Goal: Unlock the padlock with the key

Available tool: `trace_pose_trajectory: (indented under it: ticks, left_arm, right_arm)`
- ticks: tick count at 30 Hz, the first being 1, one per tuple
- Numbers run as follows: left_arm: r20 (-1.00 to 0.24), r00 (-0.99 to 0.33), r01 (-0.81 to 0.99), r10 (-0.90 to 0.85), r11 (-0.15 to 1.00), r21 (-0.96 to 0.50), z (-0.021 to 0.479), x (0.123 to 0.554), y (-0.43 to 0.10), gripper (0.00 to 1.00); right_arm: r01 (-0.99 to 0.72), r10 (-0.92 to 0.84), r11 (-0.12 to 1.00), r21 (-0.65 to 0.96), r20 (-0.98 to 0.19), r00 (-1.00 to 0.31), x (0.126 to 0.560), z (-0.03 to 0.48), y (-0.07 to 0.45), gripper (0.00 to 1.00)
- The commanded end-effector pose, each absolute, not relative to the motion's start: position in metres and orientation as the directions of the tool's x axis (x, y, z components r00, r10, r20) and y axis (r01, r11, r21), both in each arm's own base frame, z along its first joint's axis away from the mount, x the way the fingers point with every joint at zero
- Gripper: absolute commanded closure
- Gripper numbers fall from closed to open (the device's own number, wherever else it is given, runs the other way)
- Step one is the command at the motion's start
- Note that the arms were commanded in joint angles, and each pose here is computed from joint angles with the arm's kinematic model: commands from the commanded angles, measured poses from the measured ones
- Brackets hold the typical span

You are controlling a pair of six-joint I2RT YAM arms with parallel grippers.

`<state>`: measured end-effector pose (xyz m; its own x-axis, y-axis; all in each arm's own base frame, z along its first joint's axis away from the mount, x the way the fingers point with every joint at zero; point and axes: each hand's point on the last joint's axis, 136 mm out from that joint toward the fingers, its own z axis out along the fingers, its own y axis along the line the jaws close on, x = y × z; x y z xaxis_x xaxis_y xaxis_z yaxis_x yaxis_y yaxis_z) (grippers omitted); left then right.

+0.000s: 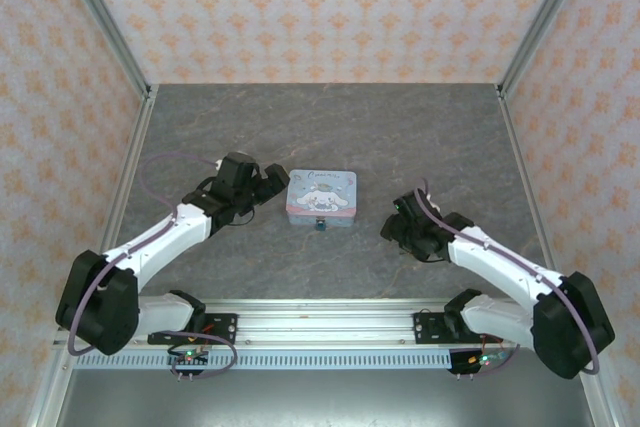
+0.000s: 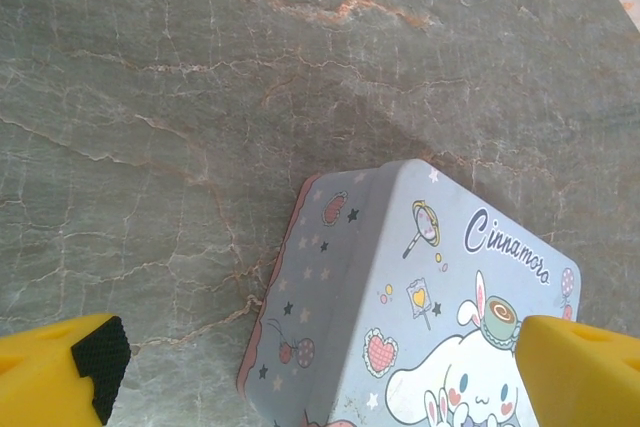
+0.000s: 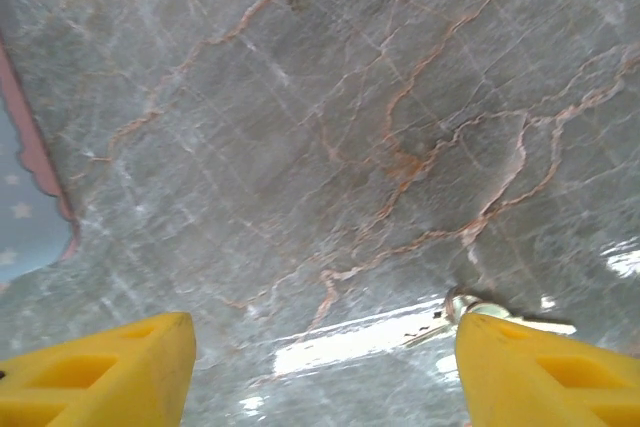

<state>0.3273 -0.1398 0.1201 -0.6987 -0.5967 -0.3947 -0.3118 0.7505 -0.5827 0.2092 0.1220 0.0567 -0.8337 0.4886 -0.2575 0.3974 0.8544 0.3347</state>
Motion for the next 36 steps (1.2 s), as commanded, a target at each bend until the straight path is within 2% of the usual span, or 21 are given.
trace_pose_trajectory:
  ticks: [1, 15, 24, 36]
  left_arm:
    - [-0.394, -0.697, -0.292, -0.599, 0.739, -0.607, 0.126, 0.335, -0.148, 0.0]
    - [-0.388, -0.709, -0.291, -0.59, 0.745, -0.6, 0.122, 0.341, -0.152, 0.0]
    - [-0.383, -0.714, -0.296, -0.586, 0.748, -0.594, 0.119, 0.344, -0.153, 0.0]
    - [-0.387, -0.716, -0.297, -0.581, 0.755, -0.585, 0.116, 0.342, -0.152, 0.0]
  right_arm:
    - [0.461, 0.553, 0.813, 0.356, -0.221, -0.803, 0.204, 0.055, 0.124, 0.31]
    - [0.539, 0.609, 0.783, 0.31, -0.202, -0.767, 0.189, 0.022, 0.107, 0.31]
    - [0.552, 0.618, 0.777, 0.301, -0.204, -0.759, 0.203, 0.018, 0.106, 0.33]
    - [0.554, 0.594, 0.803, 0.22, -0.209, -0.777, 0.22, 0.018, 0.099, 0.41]
